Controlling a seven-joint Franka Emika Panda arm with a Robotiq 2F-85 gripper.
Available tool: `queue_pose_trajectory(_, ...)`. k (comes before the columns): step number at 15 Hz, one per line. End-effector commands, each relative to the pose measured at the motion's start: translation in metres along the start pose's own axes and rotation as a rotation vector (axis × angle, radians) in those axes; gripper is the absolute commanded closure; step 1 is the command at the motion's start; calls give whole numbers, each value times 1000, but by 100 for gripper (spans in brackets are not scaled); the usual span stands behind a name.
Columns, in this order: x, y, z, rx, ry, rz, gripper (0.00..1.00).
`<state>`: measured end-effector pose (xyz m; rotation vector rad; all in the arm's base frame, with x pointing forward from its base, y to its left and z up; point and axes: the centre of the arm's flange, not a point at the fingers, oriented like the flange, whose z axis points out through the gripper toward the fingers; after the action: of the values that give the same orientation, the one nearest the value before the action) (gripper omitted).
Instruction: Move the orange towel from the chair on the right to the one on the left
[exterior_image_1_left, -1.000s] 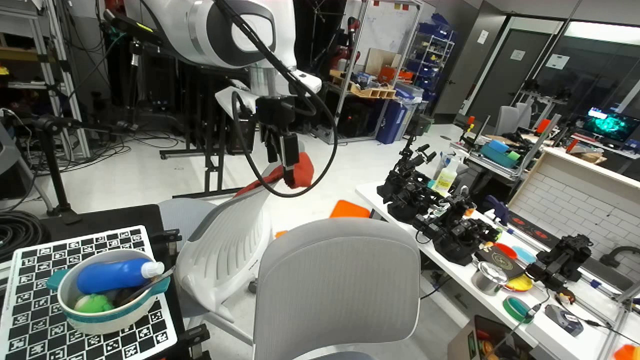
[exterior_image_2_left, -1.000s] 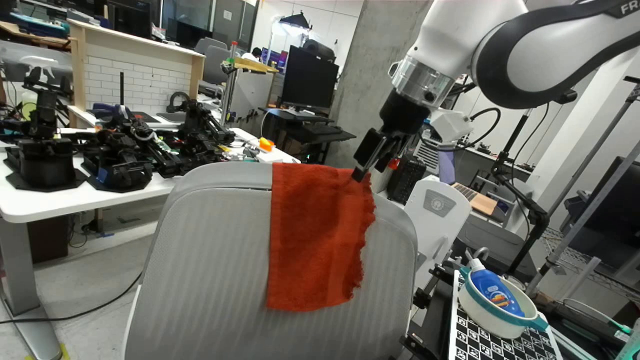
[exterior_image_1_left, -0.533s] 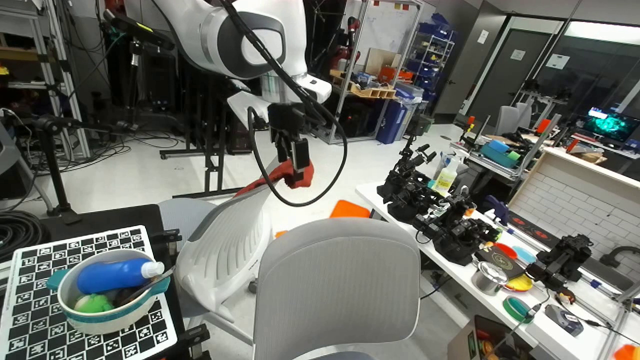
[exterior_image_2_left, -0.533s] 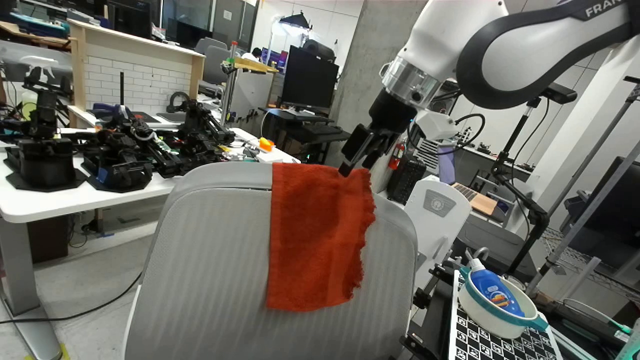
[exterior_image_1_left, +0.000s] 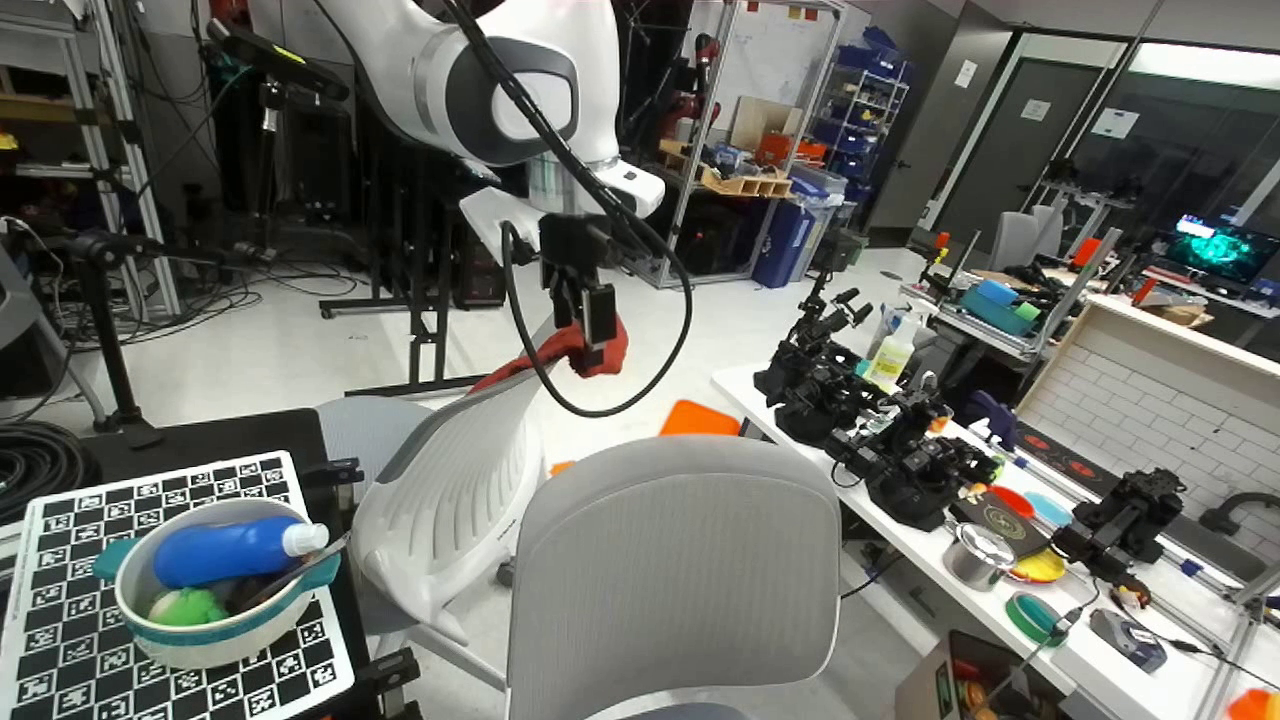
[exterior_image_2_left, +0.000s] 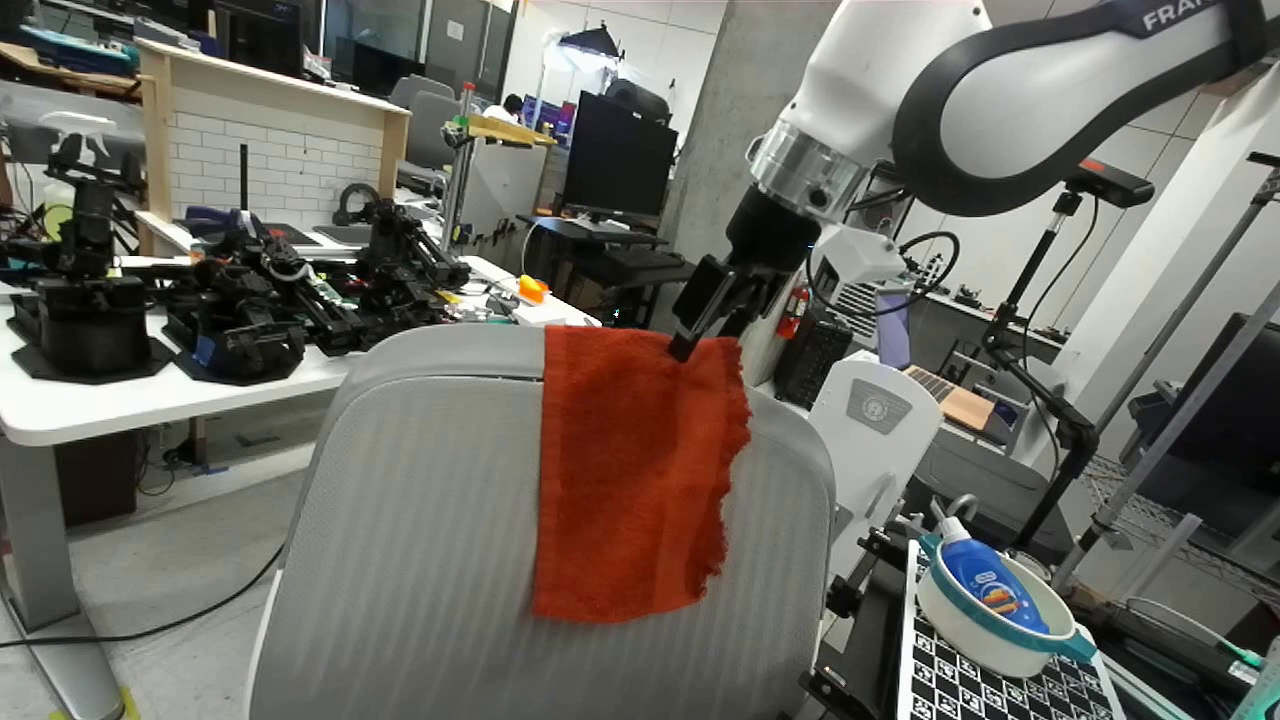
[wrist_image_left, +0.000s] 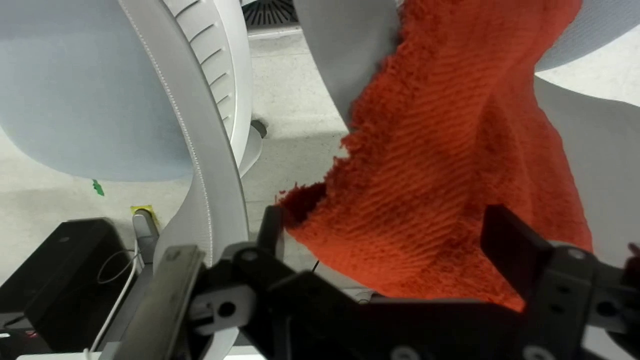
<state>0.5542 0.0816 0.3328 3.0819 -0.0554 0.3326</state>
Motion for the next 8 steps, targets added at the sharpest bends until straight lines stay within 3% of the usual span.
queue_pose_trajectory(1, 8, -4, 1, 2, -43, 9, 0)
queue_pose_trajectory(2, 8, -4, 3, -1, -51, 8, 0)
queue_pose_trajectory(3, 8, -5, 4, -2, -57, 8, 25)
queue_pose_trajectory(4, 9, -5, 4, -3, -61, 8, 26)
queue_pose_trajectory(8, 11, -5, 5, -2, -63, 5, 58)
